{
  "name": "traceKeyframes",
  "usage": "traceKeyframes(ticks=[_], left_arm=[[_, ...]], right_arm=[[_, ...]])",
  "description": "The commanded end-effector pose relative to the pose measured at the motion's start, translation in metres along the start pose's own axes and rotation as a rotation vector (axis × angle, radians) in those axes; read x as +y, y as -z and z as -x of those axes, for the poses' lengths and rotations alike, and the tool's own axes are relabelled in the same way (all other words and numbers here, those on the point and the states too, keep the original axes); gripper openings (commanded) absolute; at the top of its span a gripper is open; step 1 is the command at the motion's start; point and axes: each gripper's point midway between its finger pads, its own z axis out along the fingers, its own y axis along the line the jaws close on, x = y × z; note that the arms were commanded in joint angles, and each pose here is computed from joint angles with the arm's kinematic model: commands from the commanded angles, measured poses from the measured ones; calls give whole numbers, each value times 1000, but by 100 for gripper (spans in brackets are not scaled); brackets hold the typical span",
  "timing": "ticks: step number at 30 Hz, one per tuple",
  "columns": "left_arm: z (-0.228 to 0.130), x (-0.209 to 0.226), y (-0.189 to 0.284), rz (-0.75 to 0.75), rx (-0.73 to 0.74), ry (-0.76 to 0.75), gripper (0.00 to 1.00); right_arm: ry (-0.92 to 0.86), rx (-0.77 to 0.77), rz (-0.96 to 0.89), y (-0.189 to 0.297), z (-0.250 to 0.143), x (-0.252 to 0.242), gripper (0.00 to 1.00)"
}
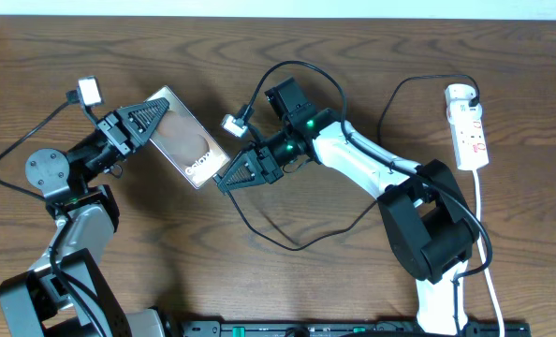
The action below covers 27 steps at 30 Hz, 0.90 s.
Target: Plug charger to phone and switch on socket
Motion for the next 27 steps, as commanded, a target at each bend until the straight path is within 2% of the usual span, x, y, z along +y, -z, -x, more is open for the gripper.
traceKeyframes(ticks=[1,19,20,22,24,25,27], left_arm=[[-16,-14,-6,-37,98,-51,7],[-20,-15,-6,-41,125,-51,8],[-20,-15,-5,-40,122,-51,7],[-19,-15,-6,-39,116,-55,7],[-17,-14,-6,-38,107,-63,7],[-16,-14,-6,-38,103,-71,7],[-16,-14,-6,-38,99,-85,7]], right_arm=[[6,-5,18,2,4,2,1],[19,-7,17,3,7,2,1],[19,-7,17,3,7,2,4],[18,-7,17,3,7,2,20],[18,-7,17,3,7,2,41],[18,-7,17,3,7,2,56],[18,-7,17,3,7,2,79]])
